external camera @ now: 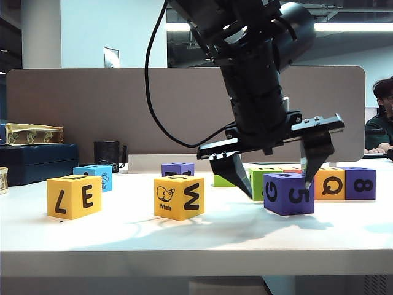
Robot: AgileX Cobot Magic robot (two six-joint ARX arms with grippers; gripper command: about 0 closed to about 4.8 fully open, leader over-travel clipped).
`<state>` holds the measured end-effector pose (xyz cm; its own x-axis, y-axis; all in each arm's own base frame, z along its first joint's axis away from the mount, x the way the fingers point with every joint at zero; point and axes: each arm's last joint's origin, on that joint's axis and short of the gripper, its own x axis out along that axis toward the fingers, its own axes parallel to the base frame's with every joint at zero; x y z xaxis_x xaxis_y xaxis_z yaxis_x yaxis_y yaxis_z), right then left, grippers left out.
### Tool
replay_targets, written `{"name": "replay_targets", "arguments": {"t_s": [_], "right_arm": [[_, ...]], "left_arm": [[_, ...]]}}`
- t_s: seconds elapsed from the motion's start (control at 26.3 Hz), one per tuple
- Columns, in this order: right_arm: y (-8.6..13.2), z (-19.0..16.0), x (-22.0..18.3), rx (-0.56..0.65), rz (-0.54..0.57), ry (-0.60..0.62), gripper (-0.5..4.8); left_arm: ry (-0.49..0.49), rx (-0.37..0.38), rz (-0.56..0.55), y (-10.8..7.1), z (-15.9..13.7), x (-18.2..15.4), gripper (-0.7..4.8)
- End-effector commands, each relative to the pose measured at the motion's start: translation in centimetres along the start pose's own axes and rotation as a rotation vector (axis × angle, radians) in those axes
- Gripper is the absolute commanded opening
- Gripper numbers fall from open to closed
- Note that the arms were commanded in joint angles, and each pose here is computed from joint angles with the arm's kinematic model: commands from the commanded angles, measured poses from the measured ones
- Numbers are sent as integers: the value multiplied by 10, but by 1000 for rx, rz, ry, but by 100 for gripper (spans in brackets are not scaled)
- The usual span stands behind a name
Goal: Select the appropriate blocks from the scattered letter blocks on the table and arrange them in a row to spell out "LEARNING".
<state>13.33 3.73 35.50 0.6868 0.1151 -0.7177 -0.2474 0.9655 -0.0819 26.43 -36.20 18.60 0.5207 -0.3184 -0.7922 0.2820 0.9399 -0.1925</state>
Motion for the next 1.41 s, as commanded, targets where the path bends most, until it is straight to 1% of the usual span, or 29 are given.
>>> {"name": "replay_targets", "arguments": {"t_s": [0.04, 0.15, 0.23, 0.46, 0.68, 0.76, 0.91, 1.03, 1.07, 1.14, 1.22, 1.33, 1.37, 1.41], "right_arm": [[0, 1, -1, -1, -5, -12, -1], [0, 1, -1, -2, -4, -8, -1], [0, 0, -1, -2, -4, -5, -1], [0, 0, -1, -2, -4, 1, -1], [0, 0, -1, -3, -4, 3, -1], [0, 0, -1, -2, -4, 2, -1], [0, 0, -1, -2, -5, 2, -1], [0, 0, -1, -2, -5, 2, -1], [0, 0, -1, -2, -5, 2, -1], [0, 0, -1, -2, -5, 2, -1], [0, 0, -1, -2, -5, 2, -1], [0, 0, -1, -2, -5, 2, -1], [0, 0, -1, -2, -5, 2, -1], [0, 0, -1, -3, -4, 2, -1]], "left_arm": [[23, 77, 28, 1, -1, -5, 381], [8, 91, 83, 4, 0, -7, 380], [-20, 93, 122, 5, 1, -9, 380], [-34, 74, 139, 12, 7, -8, 381], [-5, 51, 176, 29, 15, -8, 381], [24, 40, 147, 32, 18, -12, 381], [40, 37, 79, 30, 21, -20, 382], [17, 109, 16, 25, 25, -25, 385], [7, 133, -10, 22, 26, -26, 405], [-5, 154, -41, 19, 26, -27, 442], [-9, 172, -46, 18, 27, -26, 467], [-19, 242, -42, 18, 27, -24, 469], [-23, 259, -46, 18, 27, -24, 469], [-32, 258, -45, 19, 28, -22, 468]]}}
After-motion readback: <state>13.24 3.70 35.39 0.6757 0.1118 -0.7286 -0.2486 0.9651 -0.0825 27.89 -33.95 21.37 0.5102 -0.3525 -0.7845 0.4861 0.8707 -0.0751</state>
